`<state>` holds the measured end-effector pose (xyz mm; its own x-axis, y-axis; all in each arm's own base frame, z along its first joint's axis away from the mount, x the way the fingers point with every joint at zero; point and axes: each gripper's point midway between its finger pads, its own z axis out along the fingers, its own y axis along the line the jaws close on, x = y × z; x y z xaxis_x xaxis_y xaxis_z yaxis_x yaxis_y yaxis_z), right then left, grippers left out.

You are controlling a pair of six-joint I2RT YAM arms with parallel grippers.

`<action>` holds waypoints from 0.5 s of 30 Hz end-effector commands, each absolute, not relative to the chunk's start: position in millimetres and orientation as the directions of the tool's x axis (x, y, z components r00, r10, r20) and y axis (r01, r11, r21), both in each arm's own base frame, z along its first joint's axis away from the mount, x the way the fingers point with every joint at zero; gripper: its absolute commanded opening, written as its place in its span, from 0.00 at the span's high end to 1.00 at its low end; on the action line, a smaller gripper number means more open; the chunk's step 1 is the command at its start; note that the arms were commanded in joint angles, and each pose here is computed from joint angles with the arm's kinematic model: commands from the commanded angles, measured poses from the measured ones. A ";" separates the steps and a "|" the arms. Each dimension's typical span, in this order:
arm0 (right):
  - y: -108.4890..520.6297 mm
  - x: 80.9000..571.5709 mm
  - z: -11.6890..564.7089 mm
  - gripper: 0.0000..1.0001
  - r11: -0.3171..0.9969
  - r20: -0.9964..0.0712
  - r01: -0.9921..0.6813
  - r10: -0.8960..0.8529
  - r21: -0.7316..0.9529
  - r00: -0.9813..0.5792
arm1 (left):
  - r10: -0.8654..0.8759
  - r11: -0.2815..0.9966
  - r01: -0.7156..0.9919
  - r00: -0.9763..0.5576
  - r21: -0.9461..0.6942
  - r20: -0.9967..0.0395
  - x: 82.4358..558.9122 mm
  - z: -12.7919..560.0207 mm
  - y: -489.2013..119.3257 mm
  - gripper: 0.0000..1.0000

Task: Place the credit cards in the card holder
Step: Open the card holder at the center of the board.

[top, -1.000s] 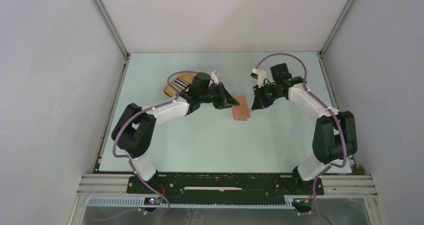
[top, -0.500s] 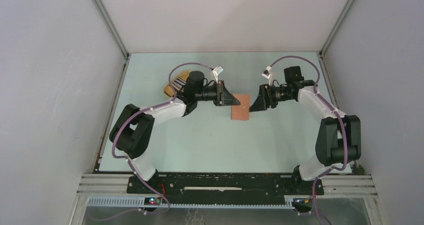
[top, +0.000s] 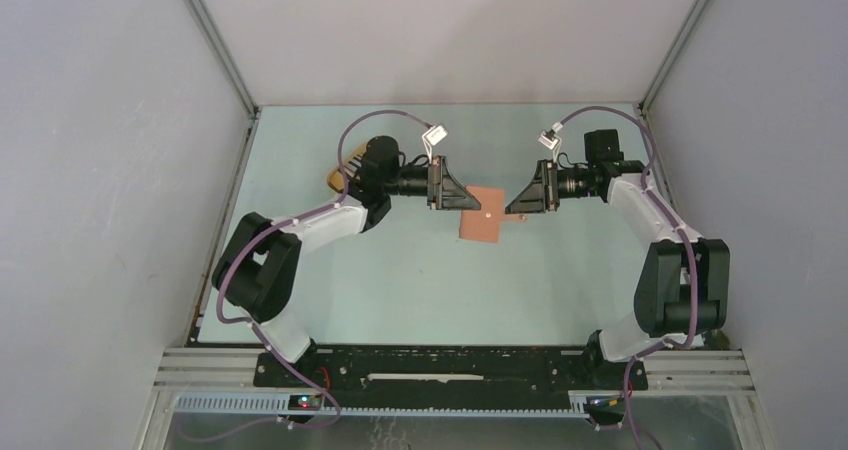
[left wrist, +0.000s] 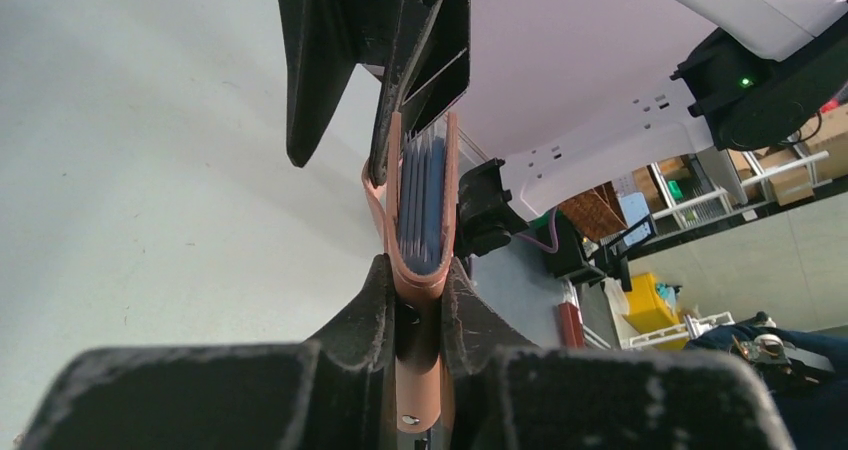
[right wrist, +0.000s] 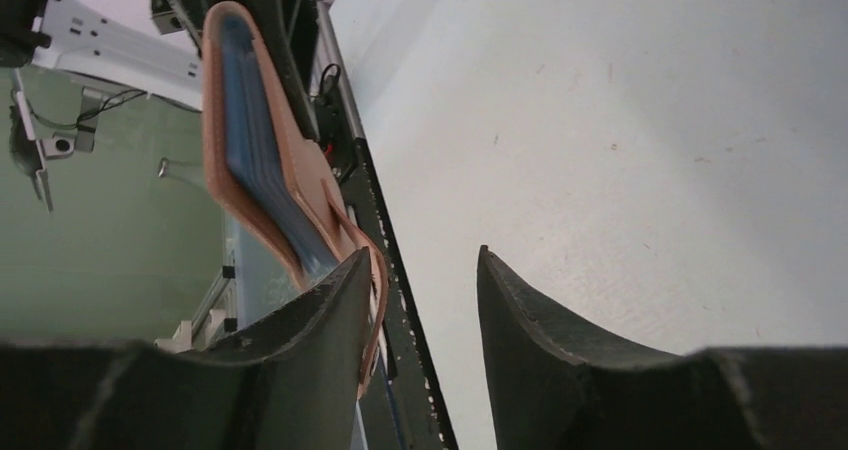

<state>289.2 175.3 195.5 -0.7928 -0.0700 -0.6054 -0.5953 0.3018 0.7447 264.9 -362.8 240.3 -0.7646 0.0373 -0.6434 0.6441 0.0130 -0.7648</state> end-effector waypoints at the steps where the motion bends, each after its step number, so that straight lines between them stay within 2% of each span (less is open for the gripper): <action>1: 179.5 279.0 222.4 0.51 0.218 -0.671 -0.665 -0.061 0.714 -0.739 | 0.026 -0.088 0.707 -0.703 -0.702 -0.711 253.9 273.4 -361.4 1.00; 11: 193.0 266.6 224.9 0.59 0.157 -0.676 -0.682 -0.095 0.714 -0.730 | -0.011 -0.129 0.695 -0.714 -0.707 -0.700 256.0 282.0 -364.0 1.00; 15: 195.9 263.2 228.6 0.69 0.134 -0.684 -0.690 -0.099 0.711 -0.723 | -0.028 -0.150 0.690 -0.719 -0.708 -0.695 254.9 285.2 -364.0 1.00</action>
<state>272.7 190.9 213.1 -0.7646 -0.0933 -0.6377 -0.6425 0.1894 0.7425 259.3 -364.3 266.6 -0.7512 0.0083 -0.6600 0.6571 -0.0854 -0.7490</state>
